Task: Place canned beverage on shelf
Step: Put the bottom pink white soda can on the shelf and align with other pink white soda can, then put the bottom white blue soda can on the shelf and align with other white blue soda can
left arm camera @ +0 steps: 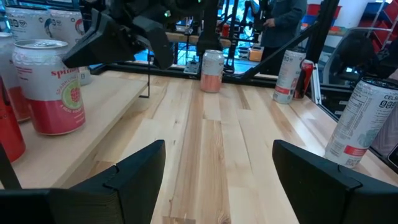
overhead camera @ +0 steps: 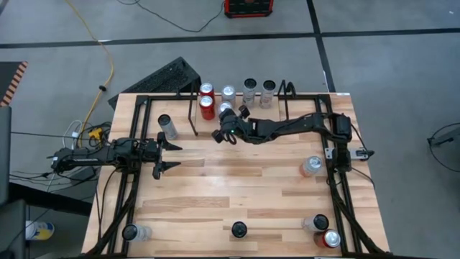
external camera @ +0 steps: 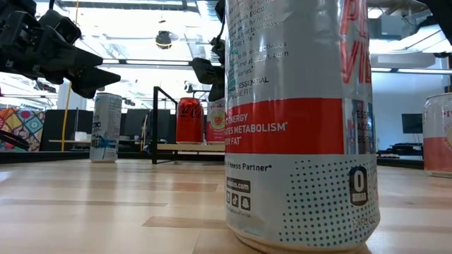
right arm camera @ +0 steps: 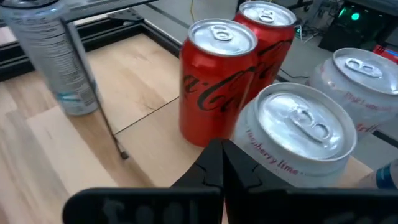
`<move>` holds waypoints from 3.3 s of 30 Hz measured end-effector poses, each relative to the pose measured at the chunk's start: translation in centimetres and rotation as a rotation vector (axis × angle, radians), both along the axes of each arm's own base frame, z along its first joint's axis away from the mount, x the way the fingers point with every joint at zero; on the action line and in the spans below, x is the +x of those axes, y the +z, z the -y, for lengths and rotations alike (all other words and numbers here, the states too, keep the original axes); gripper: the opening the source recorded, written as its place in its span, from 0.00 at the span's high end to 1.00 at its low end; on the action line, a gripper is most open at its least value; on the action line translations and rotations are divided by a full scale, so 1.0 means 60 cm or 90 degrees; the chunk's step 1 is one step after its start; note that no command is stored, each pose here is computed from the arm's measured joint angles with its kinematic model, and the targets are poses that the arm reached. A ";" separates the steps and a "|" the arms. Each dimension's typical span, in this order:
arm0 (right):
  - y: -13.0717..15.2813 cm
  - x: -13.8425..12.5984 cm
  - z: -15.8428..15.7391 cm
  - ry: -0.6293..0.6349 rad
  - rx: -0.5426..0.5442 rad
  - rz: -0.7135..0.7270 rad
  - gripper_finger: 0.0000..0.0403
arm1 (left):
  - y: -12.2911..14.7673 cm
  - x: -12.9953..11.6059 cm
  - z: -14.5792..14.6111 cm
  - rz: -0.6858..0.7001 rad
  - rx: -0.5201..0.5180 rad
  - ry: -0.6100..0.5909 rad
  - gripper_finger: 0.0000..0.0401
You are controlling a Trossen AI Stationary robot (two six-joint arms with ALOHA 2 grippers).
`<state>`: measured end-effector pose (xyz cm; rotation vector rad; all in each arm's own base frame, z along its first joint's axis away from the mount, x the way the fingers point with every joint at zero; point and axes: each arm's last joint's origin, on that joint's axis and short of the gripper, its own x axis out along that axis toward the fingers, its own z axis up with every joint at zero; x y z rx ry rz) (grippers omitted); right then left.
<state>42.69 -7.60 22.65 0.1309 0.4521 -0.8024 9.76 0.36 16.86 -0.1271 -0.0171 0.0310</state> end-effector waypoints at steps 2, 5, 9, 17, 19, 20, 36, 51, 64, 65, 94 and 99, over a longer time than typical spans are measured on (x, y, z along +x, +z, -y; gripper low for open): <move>0.000 -0.001 0.002 -0.008 -0.004 0.000 0.96 | 0.000 0.000 0.000 0.000 0.000 0.000 0.30; 0.000 -0.003 0.009 -0.019 -0.005 -0.003 0.95 | 0.000 0.000 0.000 0.000 0.000 0.000 0.30; -0.002 -0.005 0.016 -0.025 -0.003 -0.012 0.95 | 0.000 0.000 0.000 0.000 0.000 0.000 0.30; -0.002 -0.008 0.027 -0.035 -0.004 -0.013 0.95 | 0.000 0.000 0.000 0.000 0.000 0.000 0.30; -0.002 -0.008 0.029 -0.037 -0.004 -0.013 0.95 | 0.000 0.000 0.000 0.000 0.000 0.000 0.30; -0.003 -0.008 0.029 -0.037 -0.004 -0.015 0.95 | 0.000 0.000 0.000 0.000 0.000 0.000 0.30; -0.017 -0.013 0.007 0.003 0.003 -0.096 0.95 | 0.000 0.000 0.000 0.000 0.000 0.000 0.30; -0.017 -0.021 0.041 -0.023 0.011 -0.096 0.95 | 0.000 0.000 0.000 0.000 0.000 0.000 0.30; -0.017 -0.021 0.028 0.027 0.039 -0.109 0.95 | 0.000 0.000 0.000 0.000 0.000 0.000 0.30; -0.016 -0.022 0.023 0.031 0.039 -0.113 0.95 | 0.000 0.000 0.000 0.000 0.000 0.000 0.30; 0.190 -0.237 -0.437 0.538 0.046 -0.024 0.95 | 0.000 0.000 0.000 -0.001 0.000 0.005 0.30; 0.188 -0.271 -0.484 0.601 0.041 -0.032 0.95 | 0.000 0.000 0.000 -0.001 0.000 0.005 0.30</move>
